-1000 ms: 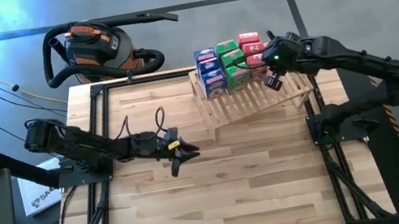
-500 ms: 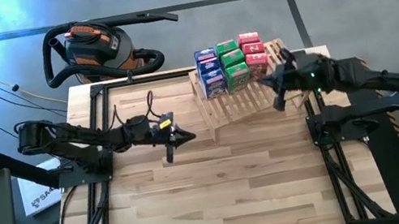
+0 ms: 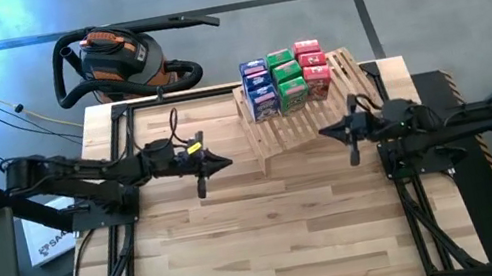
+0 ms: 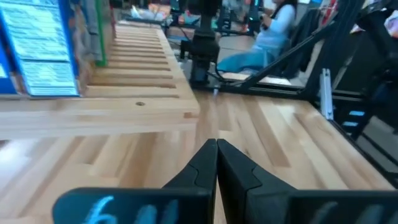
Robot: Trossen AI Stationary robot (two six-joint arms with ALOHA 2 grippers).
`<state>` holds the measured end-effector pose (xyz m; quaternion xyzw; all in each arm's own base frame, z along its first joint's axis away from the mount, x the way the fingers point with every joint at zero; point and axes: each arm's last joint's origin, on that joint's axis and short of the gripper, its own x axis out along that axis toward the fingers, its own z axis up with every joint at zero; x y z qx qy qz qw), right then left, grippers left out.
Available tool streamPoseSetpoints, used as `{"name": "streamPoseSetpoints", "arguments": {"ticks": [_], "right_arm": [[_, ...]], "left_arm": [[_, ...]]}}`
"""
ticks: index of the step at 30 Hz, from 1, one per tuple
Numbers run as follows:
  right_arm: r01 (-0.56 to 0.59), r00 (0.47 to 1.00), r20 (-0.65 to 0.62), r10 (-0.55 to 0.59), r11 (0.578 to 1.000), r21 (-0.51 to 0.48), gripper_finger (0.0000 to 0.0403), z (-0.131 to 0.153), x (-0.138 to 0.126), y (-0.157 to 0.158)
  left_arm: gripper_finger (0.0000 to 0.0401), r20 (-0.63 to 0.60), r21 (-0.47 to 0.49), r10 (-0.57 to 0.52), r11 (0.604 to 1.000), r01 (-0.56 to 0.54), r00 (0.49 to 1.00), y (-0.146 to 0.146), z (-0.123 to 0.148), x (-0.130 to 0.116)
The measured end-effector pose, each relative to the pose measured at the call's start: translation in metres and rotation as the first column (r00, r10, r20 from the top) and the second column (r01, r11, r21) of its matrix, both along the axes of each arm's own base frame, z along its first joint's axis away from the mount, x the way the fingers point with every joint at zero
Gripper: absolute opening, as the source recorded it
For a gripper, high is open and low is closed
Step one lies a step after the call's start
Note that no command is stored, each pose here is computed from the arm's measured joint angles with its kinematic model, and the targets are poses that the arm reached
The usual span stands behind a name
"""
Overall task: Stack cereal on shelf
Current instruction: Return to Home Position
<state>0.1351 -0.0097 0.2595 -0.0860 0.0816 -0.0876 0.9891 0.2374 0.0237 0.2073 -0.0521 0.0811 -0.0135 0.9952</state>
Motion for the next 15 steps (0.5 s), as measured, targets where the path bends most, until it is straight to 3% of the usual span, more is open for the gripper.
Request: {"name": "streamPoseSetpoints", "arguments": {"ticks": [4,15], "right_arm": [[-0.014,1.0,0.028,0.013,0.999,0.029,0.0,-0.025,-0.006,0.002],[-0.041,0.981,0.189,0.037,0.999,0.018,0.0,-0.049,-0.035,0.005]], "left_arm": [[0.0003,0.048,0.012,0.019,1.0,-0.02,0.999,0.002,-0.006,-0.01],[0.0003,0.107,-0.013,0.097,0.995,-0.096,0.99,0.011,-0.022,-0.054]]}}
